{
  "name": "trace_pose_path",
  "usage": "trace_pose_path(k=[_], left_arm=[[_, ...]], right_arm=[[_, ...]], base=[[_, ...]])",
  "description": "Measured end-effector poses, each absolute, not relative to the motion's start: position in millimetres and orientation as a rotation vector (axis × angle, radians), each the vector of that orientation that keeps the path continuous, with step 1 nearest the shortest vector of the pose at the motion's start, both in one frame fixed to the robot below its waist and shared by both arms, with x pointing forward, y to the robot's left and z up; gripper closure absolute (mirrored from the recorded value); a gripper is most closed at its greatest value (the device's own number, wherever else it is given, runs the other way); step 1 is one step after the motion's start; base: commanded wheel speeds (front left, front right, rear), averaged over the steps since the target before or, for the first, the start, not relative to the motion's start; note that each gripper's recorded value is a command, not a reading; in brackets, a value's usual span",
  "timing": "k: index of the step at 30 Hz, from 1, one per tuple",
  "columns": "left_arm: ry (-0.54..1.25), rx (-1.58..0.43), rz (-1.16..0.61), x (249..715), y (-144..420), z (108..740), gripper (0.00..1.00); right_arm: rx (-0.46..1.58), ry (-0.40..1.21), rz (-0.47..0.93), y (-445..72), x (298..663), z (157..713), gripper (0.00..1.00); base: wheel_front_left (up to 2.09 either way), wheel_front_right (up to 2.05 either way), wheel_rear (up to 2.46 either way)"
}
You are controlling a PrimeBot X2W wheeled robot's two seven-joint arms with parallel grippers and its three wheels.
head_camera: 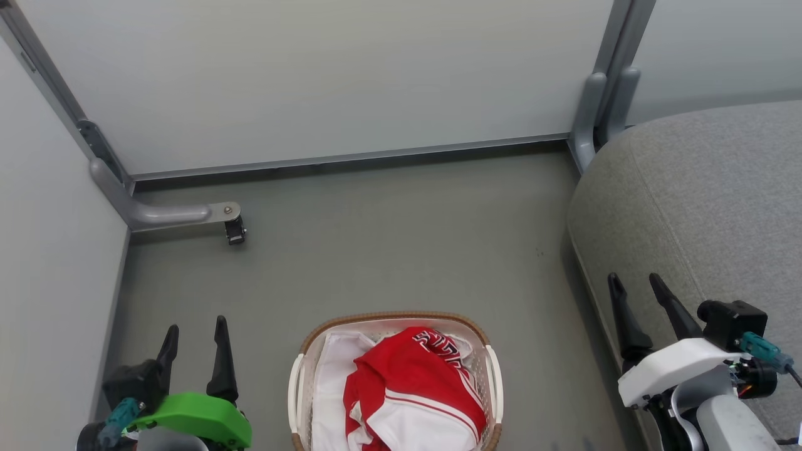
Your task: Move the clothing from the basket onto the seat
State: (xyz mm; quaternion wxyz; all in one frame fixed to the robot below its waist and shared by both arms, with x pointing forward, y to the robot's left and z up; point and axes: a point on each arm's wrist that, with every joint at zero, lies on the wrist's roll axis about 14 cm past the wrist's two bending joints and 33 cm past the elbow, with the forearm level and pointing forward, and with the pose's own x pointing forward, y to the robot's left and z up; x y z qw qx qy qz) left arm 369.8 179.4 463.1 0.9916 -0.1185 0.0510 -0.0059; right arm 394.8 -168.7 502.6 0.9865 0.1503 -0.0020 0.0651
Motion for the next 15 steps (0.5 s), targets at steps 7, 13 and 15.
trace_pose_path(k=[7, 13, 15], left_arm=[[0.101, -0.211, 0.004, 367.9, 182.2, 460.1, 0.0], [0.088, -0.177, 0.013, 367.5, 185.9, 461.2, 0.0], [0.084, -0.168, 0.017, 367.5, 187.1, 461.7, 0.0]], right_arm=[[0.243, -0.005, 0.138, -167.6, 394.5, 499.8, 0.0], [0.204, -0.006, 0.133, -168.4, 395.9, 497.4, 0.0], [0.194, -0.008, 0.117, -172.4, 397.1, 496.6, 0.0]], base=[[0.0, 0.0, 0.0], [0.0, 0.0, 0.0], [0.0, 0.0, 0.0]])
